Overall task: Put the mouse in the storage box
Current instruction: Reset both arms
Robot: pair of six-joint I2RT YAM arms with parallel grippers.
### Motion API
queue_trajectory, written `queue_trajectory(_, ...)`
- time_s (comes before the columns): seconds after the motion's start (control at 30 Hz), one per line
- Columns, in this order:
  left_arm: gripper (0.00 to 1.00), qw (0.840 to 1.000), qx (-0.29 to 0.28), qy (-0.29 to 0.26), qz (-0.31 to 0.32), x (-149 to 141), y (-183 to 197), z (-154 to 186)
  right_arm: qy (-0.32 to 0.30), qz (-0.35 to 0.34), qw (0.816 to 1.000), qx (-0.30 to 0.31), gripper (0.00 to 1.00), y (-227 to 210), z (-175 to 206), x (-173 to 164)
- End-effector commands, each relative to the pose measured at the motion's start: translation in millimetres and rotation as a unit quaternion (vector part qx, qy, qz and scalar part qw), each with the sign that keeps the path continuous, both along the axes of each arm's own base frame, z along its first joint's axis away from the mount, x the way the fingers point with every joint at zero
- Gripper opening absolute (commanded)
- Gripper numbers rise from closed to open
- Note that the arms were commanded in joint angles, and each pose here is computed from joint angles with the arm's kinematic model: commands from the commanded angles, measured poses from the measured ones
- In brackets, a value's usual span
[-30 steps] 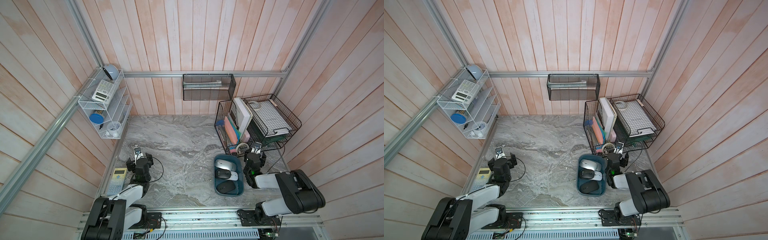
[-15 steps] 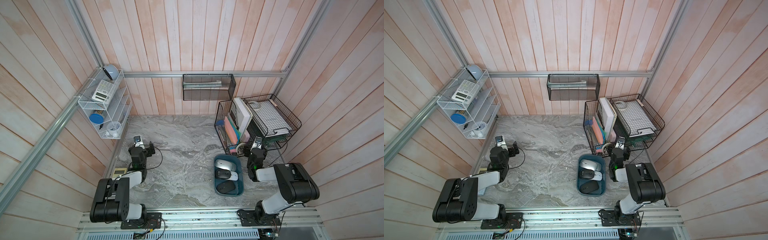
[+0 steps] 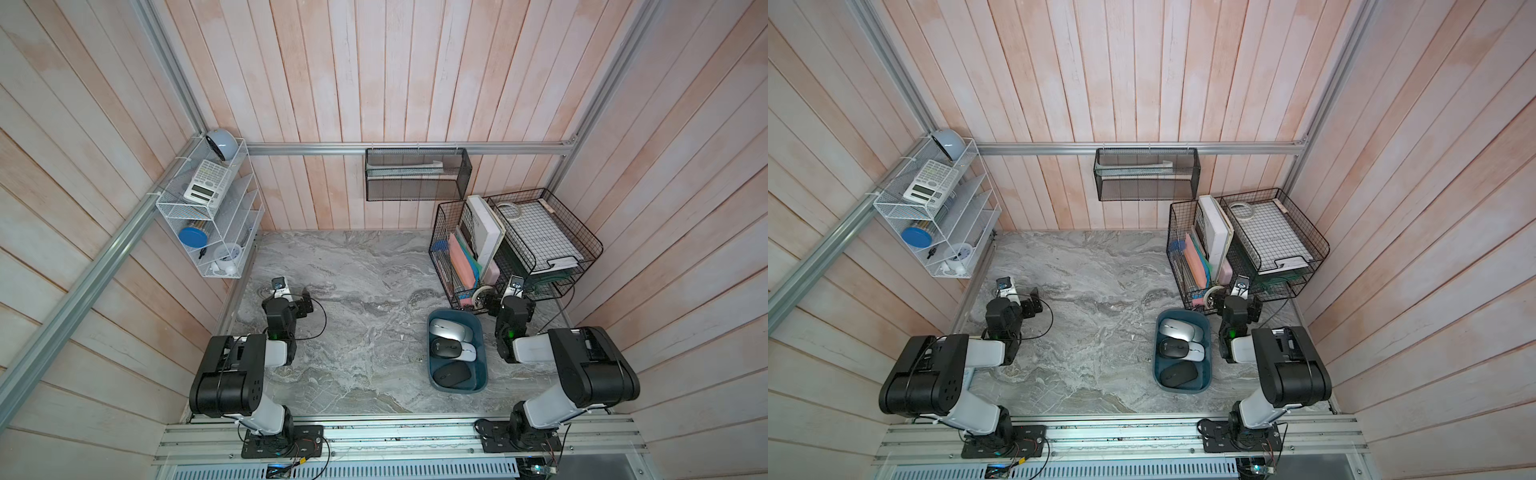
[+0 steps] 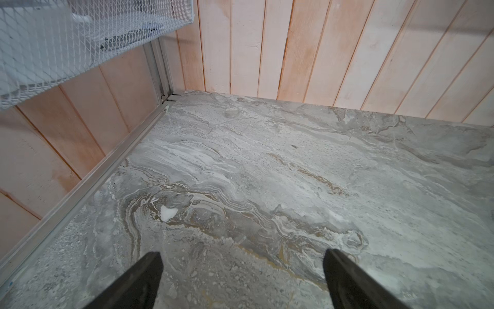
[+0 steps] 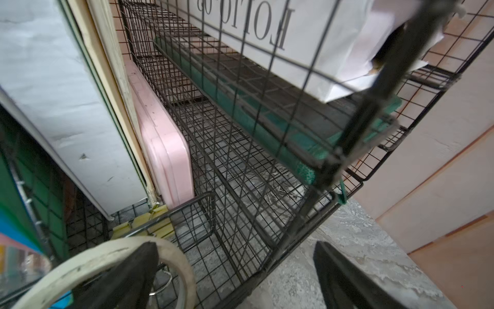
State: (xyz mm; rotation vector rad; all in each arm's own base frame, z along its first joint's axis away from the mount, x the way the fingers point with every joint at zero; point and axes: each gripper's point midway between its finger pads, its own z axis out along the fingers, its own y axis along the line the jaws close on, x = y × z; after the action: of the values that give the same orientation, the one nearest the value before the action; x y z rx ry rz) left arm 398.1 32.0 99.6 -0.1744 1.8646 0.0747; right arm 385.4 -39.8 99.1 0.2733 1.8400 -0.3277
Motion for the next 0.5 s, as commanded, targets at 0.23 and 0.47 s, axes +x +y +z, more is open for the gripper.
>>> queue_trajectory(0.23, 1.00, 1.000, -0.004, -0.020, 0.003, 3.6, -0.1, 10.7, 0.000, 0.002, 1.000, 0.007, 0.98, 0.7, 0.1, 0.2)
queue_trajectory(0.47, 1.00, 1.000, -0.003, -0.020, 0.003, 3.4, 0.0, 10.6, 0.003, 0.004, 1.000, 0.007, 0.98, 1.4, -0.9, 0.9)
